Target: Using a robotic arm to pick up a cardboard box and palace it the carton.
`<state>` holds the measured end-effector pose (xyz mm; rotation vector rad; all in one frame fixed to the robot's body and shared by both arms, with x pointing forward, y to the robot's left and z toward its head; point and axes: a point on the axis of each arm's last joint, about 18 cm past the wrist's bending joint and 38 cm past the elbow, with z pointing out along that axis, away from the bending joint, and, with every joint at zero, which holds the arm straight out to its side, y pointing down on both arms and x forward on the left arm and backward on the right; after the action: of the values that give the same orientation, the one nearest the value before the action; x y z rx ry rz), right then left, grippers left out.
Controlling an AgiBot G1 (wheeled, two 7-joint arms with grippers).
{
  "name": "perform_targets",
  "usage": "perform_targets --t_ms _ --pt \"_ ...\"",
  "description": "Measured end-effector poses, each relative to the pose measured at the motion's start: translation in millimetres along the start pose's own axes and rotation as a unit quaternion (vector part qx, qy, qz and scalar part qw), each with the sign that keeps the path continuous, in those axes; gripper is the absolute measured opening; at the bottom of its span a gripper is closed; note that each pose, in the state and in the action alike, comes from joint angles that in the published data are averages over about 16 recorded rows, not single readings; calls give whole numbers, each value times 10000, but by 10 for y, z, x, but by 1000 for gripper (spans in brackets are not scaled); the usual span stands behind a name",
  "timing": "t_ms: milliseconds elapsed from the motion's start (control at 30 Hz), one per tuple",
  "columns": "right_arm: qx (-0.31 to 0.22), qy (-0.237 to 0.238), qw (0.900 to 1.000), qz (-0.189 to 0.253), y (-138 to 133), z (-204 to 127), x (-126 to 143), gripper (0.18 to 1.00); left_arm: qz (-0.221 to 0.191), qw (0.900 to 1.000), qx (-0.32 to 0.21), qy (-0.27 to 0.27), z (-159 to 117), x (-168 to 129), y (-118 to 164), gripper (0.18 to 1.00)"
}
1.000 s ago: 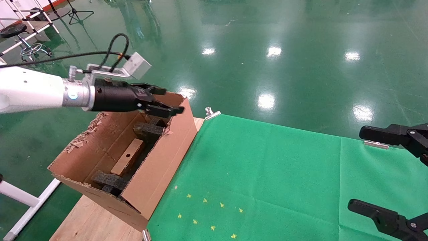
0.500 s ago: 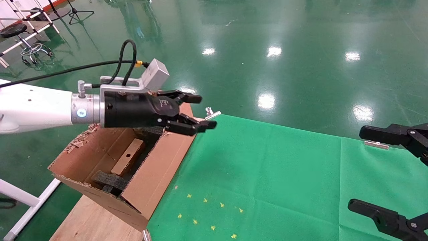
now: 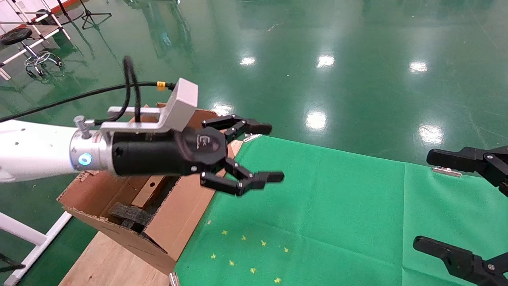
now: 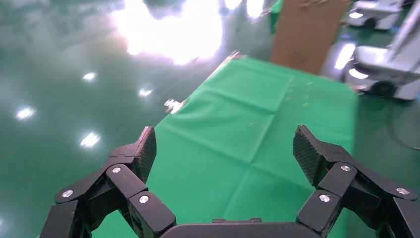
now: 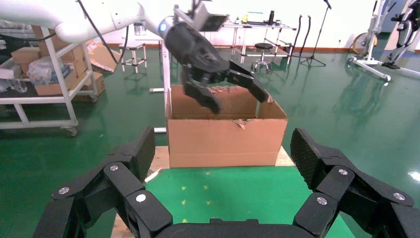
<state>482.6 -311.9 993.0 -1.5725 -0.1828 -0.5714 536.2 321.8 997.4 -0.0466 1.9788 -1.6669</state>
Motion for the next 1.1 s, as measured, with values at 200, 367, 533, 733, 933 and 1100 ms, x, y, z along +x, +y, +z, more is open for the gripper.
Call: perform_targets --t_ms 200,367,533,733,933,1100 --pt "0 0 10000 0 0 0 0 1001 258 9981 381 422 -8 285 -91 1000" --pt "0 1 10000 0 0 0 0 1001 456 9943 646 714 -34 494 -156 1000" --pt "1 2 10000 1 0 -1 0 1001 585 9909 814 899 -60 632 -197 1000" --pt "1 3 10000 2 0 -1 1 1001 635 9893 881 972 -72 687 -213 1000" --pt "1 3 10000 2 0 -1 1 1001 617 9899 860 946 -69 668 -208 1000" --pt "1 3 10000 2 0 -1 1 1001 601 9905 835 917 -65 647 -202 1000"
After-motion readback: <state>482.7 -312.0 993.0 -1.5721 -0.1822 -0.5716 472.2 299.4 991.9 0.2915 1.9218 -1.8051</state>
